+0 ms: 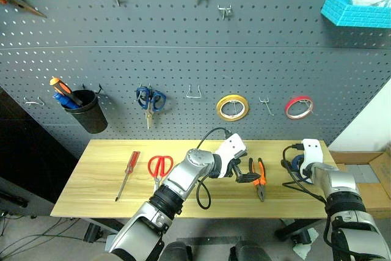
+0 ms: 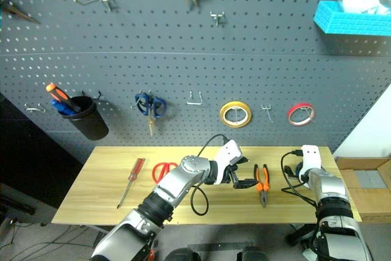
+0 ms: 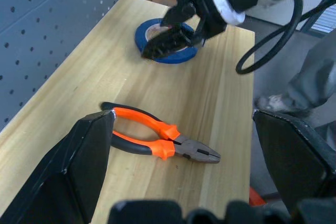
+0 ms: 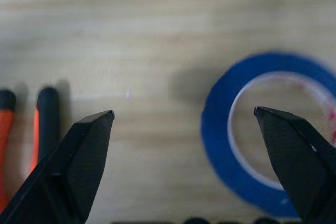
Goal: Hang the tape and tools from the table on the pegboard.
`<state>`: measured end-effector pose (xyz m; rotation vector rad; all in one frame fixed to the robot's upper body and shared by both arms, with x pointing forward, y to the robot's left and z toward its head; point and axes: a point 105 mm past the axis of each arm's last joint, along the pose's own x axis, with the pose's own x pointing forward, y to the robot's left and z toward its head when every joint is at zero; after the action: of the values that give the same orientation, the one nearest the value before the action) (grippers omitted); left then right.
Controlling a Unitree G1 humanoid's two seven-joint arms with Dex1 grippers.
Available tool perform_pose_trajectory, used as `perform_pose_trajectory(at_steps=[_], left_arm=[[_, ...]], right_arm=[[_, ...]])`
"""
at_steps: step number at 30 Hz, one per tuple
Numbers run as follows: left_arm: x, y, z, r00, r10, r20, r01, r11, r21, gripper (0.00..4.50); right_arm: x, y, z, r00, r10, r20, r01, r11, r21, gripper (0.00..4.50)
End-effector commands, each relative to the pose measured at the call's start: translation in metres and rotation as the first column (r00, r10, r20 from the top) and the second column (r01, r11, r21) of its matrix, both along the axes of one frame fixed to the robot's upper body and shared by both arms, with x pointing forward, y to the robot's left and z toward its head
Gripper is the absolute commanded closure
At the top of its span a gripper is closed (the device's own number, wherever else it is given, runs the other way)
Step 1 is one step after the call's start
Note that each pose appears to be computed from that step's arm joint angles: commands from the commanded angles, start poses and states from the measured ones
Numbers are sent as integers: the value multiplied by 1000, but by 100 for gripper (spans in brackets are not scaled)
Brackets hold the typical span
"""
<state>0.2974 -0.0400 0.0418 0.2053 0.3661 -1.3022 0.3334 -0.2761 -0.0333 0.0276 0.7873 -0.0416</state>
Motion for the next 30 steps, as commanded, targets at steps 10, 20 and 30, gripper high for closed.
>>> perform_pose_trajectory(at_steps=[10, 20, 30], left_arm=[[-8, -4, 22, 998, 7, 60, -4, 999, -54, 0], [-7, 2, 30, 997, 50, 58, -46, 996, -76, 0], [-9, 3, 34, 996, 62, 58, -57, 995, -79, 0]], right_arm=[[14, -7, 7, 999, -26, 34, 26, 1000, -3, 1], [19, -11, 0, 998, -56, 18, 57, 998, -1, 1], [9, -16, -14, 990, -134, -53, 136, 990, 28, 1]])
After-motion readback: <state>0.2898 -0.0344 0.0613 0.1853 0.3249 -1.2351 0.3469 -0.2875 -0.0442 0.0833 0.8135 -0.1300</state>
